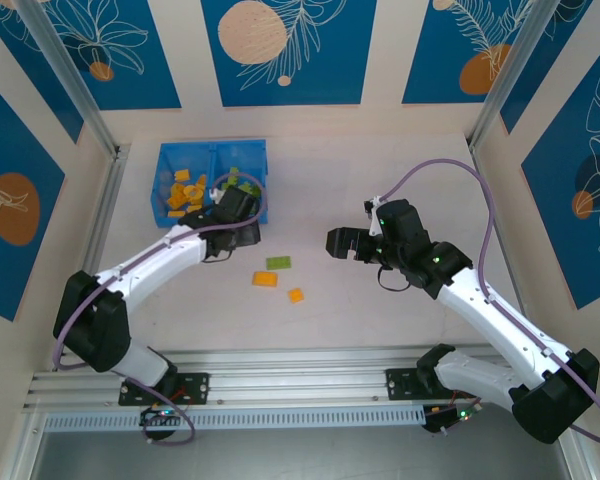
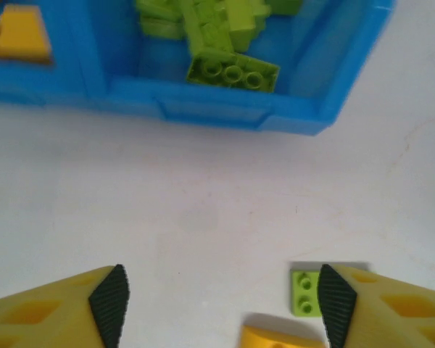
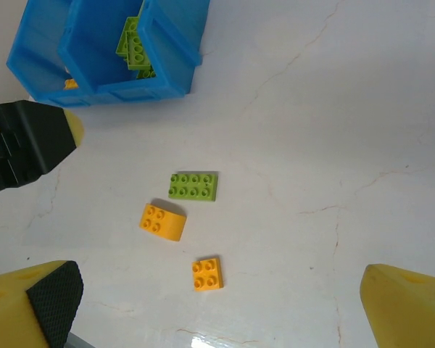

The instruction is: Sort the legos into containers by color

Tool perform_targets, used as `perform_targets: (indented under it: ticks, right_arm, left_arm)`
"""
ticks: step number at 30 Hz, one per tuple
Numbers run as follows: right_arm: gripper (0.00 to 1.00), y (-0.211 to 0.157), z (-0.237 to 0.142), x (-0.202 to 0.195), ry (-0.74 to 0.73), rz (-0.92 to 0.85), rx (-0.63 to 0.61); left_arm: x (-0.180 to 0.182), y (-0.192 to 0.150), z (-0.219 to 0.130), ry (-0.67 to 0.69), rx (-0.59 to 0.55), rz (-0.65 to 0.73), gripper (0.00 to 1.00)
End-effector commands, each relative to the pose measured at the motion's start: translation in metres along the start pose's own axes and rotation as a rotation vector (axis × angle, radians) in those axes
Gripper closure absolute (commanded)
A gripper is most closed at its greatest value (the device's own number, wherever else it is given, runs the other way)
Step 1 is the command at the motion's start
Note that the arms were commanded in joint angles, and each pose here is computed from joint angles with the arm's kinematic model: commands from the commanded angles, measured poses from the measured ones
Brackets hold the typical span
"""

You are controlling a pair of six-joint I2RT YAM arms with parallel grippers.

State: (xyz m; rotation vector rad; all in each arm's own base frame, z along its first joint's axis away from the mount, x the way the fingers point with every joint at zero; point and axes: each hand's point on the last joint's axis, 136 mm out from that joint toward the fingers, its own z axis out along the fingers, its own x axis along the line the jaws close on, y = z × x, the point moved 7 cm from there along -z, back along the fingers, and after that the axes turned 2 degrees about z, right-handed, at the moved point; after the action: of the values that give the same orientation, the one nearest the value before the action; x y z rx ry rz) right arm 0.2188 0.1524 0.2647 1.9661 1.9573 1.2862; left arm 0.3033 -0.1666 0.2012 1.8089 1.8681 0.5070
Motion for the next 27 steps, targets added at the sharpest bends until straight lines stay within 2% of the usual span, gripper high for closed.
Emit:
perform_targets:
  ticks: [1,3,5,7,10,12,15,21,24,27]
  right_arm:
    - [0.0,-0.001,-0.002,0.006,0.036,0.016,0.006]
    - [0.0,-0.003,-0.001,0.006,0.037,0.02,0.012]
    - [0.0,-0.003,0.0,0.006,0.043,0.019,0.01]
    - [0.0,-0.003,0.002,0.007,0.046,0.02,0.008]
    - [0.0,-0.002,0.006,0.008,0.048,0.01,0.017]
    - [0.0,-0.001,0.008,0.01,0.05,0.002,0.026]
    - [0.0,0.001,0.008,0.012,0.057,-0.009,0.03]
    - [0.0,-0.003,-0.002,0.008,0.048,-0.005,0.01]
    - [0.0,-0.008,-0.007,0.003,0.038,-0.006,-0.003]
    - [0.0,-0.01,-0.011,-0.001,0.02,-0.01,-0.014]
  left_arm:
    - [-0.041,-0.011,-0.008,-0.363,0.092,0.349,0.17]
    - [-0.039,-0.031,0.0,-0.34,0.179,0.367,0.15]
    - [-0.03,-0.046,0.006,-0.27,0.222,0.28,0.14]
    - [-0.021,-0.057,0.008,-0.182,0.242,0.112,0.12]
    - [-0.003,-0.073,0.004,0.046,0.238,-0.287,0.12]
    - [-0.01,-0.085,0.005,0.043,0.26,-0.499,0.12]
    - [-0.027,-0.095,0.011,0.018,0.299,-0.715,0.15]
    - [-0.036,-0.096,0.025,0.1,0.296,-0.934,0.14]
    - [-0.039,-0.096,0.035,0.114,0.293,-0.972,0.14]
    - [-0.044,-0.095,0.046,0.123,0.305,-0.949,0.13]
